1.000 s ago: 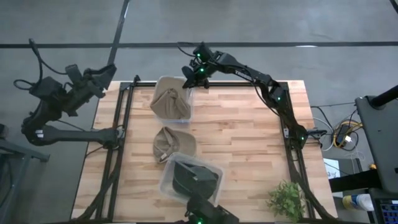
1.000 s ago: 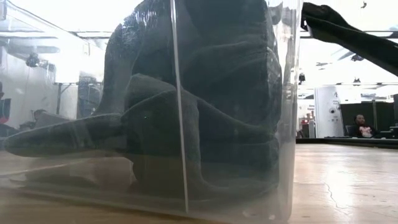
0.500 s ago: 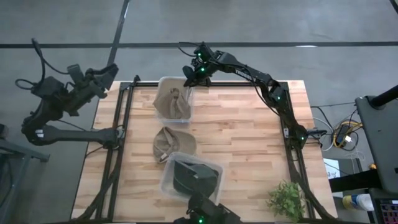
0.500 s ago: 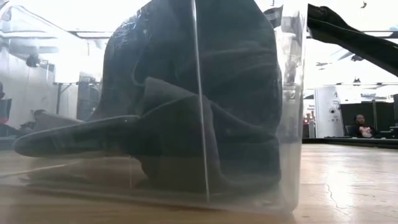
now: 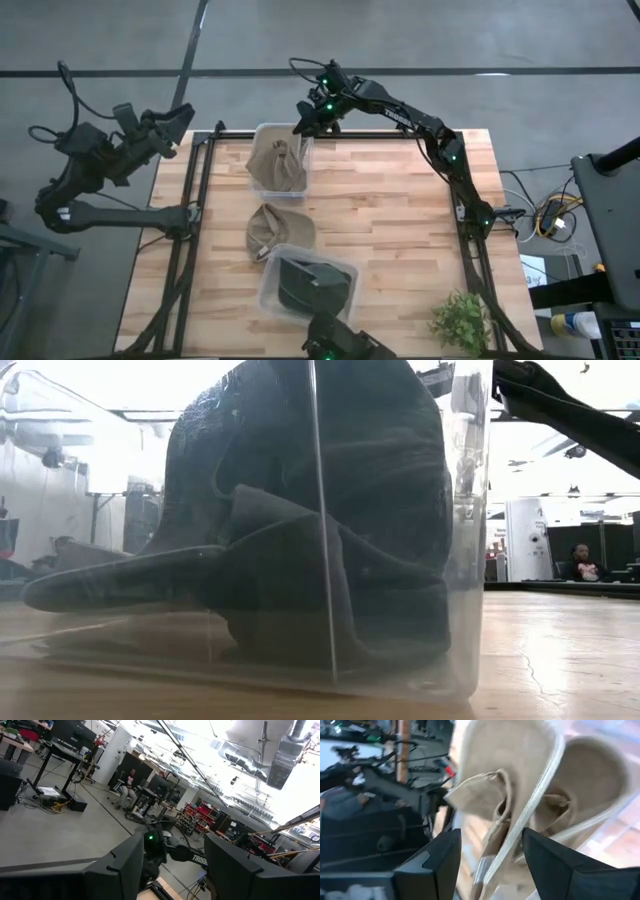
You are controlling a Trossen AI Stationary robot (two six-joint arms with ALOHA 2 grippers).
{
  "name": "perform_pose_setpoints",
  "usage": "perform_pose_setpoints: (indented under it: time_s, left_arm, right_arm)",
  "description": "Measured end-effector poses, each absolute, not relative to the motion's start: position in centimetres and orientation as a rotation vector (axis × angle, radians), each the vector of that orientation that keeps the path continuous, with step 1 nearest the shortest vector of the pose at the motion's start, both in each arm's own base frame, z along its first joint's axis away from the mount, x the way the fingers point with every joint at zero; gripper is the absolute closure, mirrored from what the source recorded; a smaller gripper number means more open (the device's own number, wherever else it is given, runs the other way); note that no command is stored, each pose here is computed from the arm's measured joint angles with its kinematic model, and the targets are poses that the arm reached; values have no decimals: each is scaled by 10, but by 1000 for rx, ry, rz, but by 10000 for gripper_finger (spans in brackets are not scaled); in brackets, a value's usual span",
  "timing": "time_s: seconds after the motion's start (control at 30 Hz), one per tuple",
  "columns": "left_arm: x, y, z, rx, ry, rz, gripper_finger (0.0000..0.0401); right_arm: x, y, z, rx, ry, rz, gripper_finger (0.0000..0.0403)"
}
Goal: Pick & Place hat
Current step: Put the bottom brown cap into the top transparent bin, then put the brown cap into the top transparent bin
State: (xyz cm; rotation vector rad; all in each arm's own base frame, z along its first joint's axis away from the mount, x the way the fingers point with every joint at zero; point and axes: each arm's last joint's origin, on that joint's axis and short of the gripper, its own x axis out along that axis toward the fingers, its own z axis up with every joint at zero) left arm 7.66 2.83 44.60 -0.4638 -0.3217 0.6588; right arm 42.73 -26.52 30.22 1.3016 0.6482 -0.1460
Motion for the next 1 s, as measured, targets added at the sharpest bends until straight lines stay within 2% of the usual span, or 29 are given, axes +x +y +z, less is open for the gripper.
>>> perform_pose_setpoints:
  time_s: [0.17, 0.37, 0.57, 0.83, 1.0]
  left_arm:
    - [77, 28, 446, -463, -321, 659, 200]
    - [77, 28, 446, -464, -323, 659, 200]
    - [78, 29, 446, -463, -320, 659, 200]
    - [88, 30, 442, -465, -266, 645, 200]
    - [91, 30, 441, -475, -261, 641, 200]
  right_arm:
    - [417, -251, 327, 1244, 656, -88, 200]
    - [400, -231, 344, 1121, 740, -132, 200]
    - [387, -182, 363, 928, 899, 12, 200]
    - [402, -134, 355, 849, 1027, 96, 200]
    - [415, -101, 334, 788, 1124, 99, 200]
